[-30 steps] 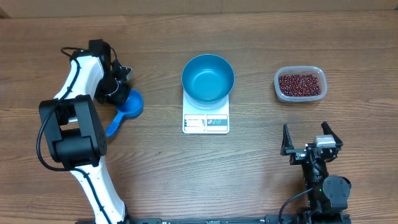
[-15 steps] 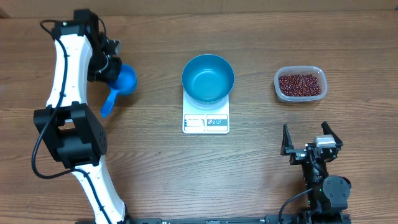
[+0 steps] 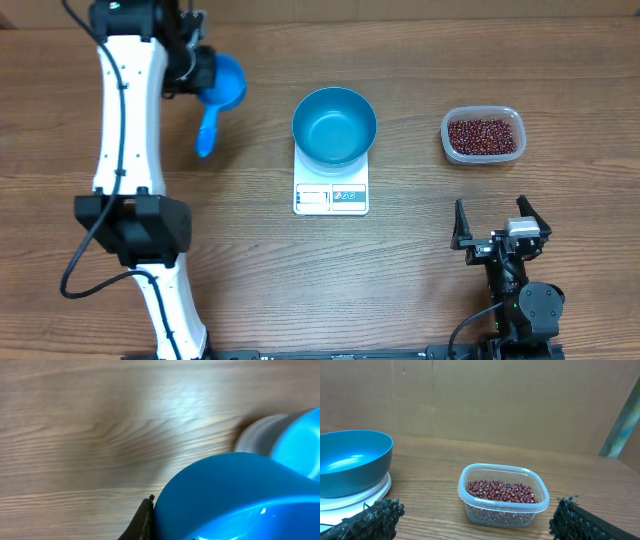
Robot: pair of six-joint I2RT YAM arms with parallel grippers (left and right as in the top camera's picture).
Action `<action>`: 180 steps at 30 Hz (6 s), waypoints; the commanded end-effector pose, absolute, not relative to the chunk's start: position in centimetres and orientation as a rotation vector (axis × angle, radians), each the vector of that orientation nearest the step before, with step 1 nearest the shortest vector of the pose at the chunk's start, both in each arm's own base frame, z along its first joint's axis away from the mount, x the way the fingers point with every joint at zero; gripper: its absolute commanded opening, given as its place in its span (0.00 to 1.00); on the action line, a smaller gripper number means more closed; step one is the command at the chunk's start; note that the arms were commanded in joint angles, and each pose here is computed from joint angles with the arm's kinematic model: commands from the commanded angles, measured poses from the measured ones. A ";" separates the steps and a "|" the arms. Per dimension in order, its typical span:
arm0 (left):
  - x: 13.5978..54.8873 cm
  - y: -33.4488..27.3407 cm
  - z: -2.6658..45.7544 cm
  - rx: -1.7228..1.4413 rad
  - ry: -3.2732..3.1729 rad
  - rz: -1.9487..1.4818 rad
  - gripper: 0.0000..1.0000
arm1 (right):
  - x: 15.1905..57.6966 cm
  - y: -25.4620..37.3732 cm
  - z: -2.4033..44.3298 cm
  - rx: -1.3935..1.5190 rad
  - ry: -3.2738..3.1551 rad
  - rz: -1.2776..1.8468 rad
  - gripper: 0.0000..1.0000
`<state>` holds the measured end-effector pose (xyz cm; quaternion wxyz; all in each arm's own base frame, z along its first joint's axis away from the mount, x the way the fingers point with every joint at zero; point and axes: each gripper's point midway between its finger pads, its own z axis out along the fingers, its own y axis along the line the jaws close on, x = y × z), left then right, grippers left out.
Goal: Scoop item into bowl and weigh 150g on scale
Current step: 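Lift the blue scoop with the left gripper over the teal bowl, then reach the right gripper to the scoop handle beside the bowl, then close the right gripper on the scoop handle, release with left gripper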
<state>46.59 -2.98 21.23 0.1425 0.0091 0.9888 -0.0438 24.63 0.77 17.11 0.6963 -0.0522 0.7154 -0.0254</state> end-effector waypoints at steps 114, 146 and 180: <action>34.5 -27.5 22.7 -1.494 2.677 -0.345 0.04 | 27.1 11.9 32.3 -0.115 1.936 0.992 1.00; 35.1 -27.0 23.0 -1.632 2.731 -0.465 0.04 | 30.5 12.5 30.2 0.384 2.060 1.350 1.00; 33.4 -30.4 23.3 -1.539 2.807 -0.541 0.04 | 31.1 12.6 29.0 0.427 2.097 1.365 0.68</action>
